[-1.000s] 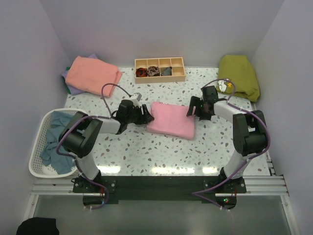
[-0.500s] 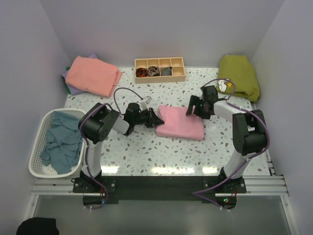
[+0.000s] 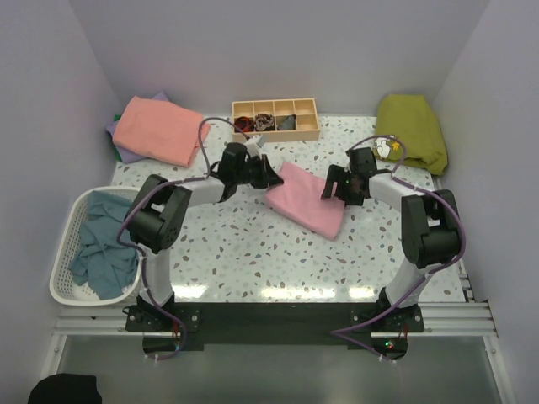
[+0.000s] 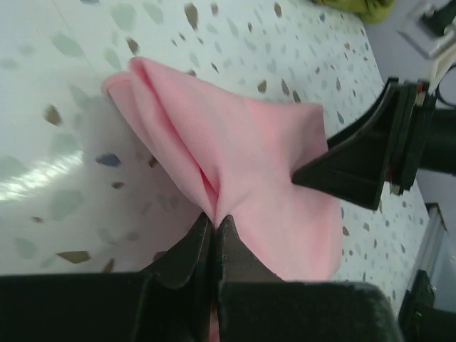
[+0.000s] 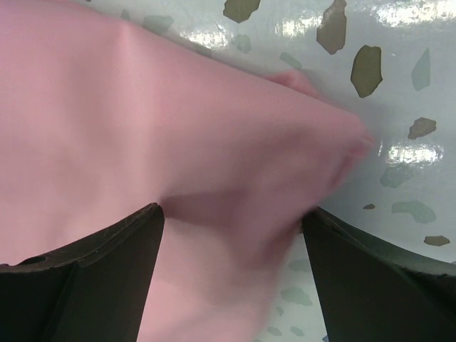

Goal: Fold and stack the t-shirts
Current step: Put the neatly folded tshirt into the corner of the board with the left arm

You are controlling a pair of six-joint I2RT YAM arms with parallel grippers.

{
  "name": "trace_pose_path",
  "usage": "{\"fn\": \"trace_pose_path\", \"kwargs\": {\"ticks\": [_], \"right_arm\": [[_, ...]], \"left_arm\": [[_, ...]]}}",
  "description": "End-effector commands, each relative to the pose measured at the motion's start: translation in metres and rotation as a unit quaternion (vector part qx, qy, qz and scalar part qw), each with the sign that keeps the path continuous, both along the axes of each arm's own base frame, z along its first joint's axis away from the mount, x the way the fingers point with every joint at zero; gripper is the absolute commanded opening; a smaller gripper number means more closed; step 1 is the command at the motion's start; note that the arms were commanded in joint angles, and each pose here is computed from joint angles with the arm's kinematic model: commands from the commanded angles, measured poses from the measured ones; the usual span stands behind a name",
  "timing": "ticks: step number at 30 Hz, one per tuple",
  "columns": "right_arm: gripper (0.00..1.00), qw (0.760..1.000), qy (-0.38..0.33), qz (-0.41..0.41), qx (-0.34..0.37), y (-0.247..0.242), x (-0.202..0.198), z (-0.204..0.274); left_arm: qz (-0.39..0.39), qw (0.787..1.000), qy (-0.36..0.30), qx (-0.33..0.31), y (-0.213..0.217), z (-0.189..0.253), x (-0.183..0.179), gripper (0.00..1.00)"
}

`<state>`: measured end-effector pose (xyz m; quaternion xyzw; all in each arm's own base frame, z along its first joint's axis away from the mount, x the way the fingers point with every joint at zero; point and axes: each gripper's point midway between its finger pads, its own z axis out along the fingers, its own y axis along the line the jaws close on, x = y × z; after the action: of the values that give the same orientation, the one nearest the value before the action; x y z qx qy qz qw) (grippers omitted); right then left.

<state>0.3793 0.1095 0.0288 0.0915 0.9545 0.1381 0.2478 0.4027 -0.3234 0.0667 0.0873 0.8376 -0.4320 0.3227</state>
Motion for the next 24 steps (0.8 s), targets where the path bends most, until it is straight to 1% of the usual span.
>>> {"fn": "trace_pose_path", "kwargs": {"ticks": [1,3,4,5,6,7,8,9,10,11,12,13,14,15,16,17,18,19,20,21,23,24], "right_arm": [[0.82,1.000,0.005,0.001,-0.008,-0.008,-0.010,0.006],[0.82,1.000,0.004,0.004,-0.005,-0.007,-0.009,0.007],[0.82,1.000,0.004,0.005,-0.004,-0.006,-0.009,0.007],[0.82,1.000,0.004,0.007,-0.001,-0.005,-0.009,0.007],[0.82,1.000,0.004,0.008,-0.001,-0.005,-0.008,0.007],[0.82,1.000,0.006,0.009,0.000,-0.004,-0.008,0.006],[0.82,1.000,0.006,0.012,0.002,-0.003,-0.008,0.006],[0.82,1.000,0.009,0.012,0.003,-0.003,-0.007,0.004],[0.82,1.000,0.010,0.013,0.004,-0.002,-0.007,0.003],[0.82,1.000,0.012,0.013,0.005,-0.001,-0.006,0.001],[0.82,1.000,0.012,0.015,0.008,0.000,-0.005,0.001],[0.82,1.000,0.015,0.014,0.007,0.000,-0.005,-0.003],[0.82,1.000,0.016,0.014,0.009,0.001,-0.004,-0.004],[0.82,1.000,0.018,0.014,0.010,0.001,-0.004,-0.005],[0.82,1.000,0.018,0.013,0.012,0.001,-0.002,-0.006],[0.82,1.000,0.021,0.014,0.013,0.003,-0.002,-0.009],[0.82,1.000,0.022,0.013,0.014,0.003,-0.001,-0.011],[0.82,0.999,0.027,0.016,0.016,0.004,-0.001,-0.013],[0.82,0.999,0.030,0.015,0.016,0.004,0.000,-0.016],[0.82,0.999,0.032,0.014,0.015,0.004,-0.001,-0.017],[0.82,0.999,0.034,0.014,0.016,0.004,0.000,-0.021],[0.82,0.999,0.037,0.013,0.015,0.004,0.001,-0.024]], "left_arm": [[0.090,0.982,-0.135,0.097,0.063,0.100,0.068,0.00],[0.105,0.975,-0.147,0.128,0.088,0.111,0.080,0.00],[0.133,0.968,-0.167,0.133,0.110,0.130,0.099,0.00],[0.148,0.964,-0.162,0.149,0.125,0.131,0.105,0.00],[0.154,0.959,-0.158,0.178,0.141,0.125,0.112,0.00],[0.174,0.951,-0.179,0.183,0.160,0.149,0.130,0.00],[0.178,0.947,-0.181,0.194,0.170,0.154,0.137,0.00],[0.190,0.939,-0.169,0.231,0.193,0.142,0.147,0.00],[0.204,0.931,-0.191,0.235,0.203,0.166,0.161,0.00],[0.205,0.931,-0.177,0.246,0.213,0.163,0.165,0.00],[0.218,0.926,-0.166,0.260,0.235,0.153,0.177,0.00],[0.235,0.919,-0.185,0.257,0.245,0.176,0.189,0.00],[0.239,0.917,-0.180,0.263,0.255,0.176,0.193,0.00],[0.249,0.910,-0.180,0.279,0.274,0.172,0.201,0.00],[0.266,0.901,-0.198,0.279,0.287,0.191,0.210,0.00],[0.270,0.901,-0.197,0.276,0.298,0.193,0.215,0.00],[0.276,0.903,-0.177,0.278,0.325,0.174,0.226,0.00],[0.294,0.894,-0.205,0.271,0.338,0.206,0.236,0.00],[0.300,0.892,-0.199,0.272,0.350,0.205,0.239,0.00],[0.312,0.890,-0.190,0.272,0.373,0.194,0.244,0.00],[0.334,0.883,-0.195,0.266,0.397,0.193,0.249,0.00],[0.348,0.881,-0.177,0.269,0.417,0.178,0.246,0.00]]}}
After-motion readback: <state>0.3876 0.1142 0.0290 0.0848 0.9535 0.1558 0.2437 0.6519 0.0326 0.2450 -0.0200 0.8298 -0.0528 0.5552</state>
